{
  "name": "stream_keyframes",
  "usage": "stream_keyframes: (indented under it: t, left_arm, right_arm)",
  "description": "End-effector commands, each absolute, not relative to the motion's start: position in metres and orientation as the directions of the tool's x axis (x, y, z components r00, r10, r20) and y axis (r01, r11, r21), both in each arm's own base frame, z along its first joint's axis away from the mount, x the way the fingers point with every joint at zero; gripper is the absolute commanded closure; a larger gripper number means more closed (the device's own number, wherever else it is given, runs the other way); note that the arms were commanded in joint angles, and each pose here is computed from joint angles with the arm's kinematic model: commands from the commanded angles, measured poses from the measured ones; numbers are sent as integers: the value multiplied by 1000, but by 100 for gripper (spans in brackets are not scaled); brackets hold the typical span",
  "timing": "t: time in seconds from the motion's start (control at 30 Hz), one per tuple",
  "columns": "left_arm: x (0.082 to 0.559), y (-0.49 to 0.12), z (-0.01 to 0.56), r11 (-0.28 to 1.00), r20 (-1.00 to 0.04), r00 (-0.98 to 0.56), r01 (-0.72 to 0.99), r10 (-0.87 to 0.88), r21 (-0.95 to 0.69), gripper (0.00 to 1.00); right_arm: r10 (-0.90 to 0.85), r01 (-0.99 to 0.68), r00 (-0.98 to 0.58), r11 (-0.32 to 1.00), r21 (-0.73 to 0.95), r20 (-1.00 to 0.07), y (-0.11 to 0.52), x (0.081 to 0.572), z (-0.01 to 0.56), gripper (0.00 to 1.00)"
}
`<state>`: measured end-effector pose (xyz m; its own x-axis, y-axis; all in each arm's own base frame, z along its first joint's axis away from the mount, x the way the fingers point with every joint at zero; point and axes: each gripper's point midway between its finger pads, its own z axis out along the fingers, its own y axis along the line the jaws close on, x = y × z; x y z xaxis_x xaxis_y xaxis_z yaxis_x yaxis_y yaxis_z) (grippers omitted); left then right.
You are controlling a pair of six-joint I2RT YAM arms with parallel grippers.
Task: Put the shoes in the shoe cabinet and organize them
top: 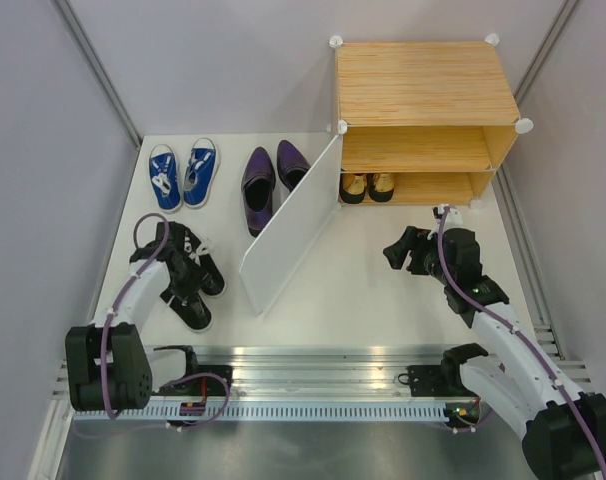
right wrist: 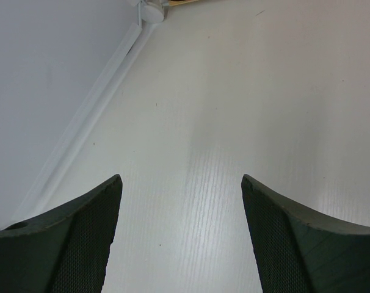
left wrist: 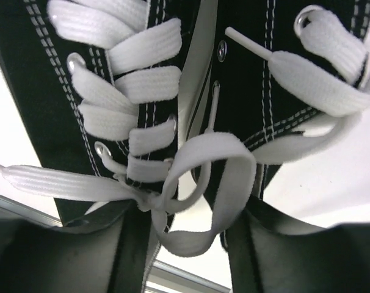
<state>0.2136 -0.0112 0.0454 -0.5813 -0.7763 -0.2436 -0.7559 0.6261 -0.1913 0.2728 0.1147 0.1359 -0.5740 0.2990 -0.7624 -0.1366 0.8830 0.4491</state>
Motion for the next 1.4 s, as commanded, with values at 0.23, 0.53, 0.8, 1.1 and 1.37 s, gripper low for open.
stream_keyframes:
  t: [0.23,0.53,0.8,1.1,1.37]
  left_arm:
    - [226,-26,19,680,-182,-658,-727,-730,-99,79]
    - [232,-28,41,702,-244,-660,-692,-710,-171,98]
    - [245,-25,102,739,-423,-608,-593,-672,-321,98]
    - [245,-12,166,772,-588,-512,-516,-626,-371,98]
    - [257,-3,302,790,-750,-291,-388,-594,-475,98]
  right_arm:
    - [311,-179,-536,866,466,-785,119,273,150,18]
    - [313,-183,-536,864,469,-784,120,272,151,18]
    - [312,-175,-535,868,465,-785,119,273,150,18]
    - [312,-173,-536,869,464,-784,119,274,149,18]
    - [315,-176,-511,872,456,-800,117,276,164,18]
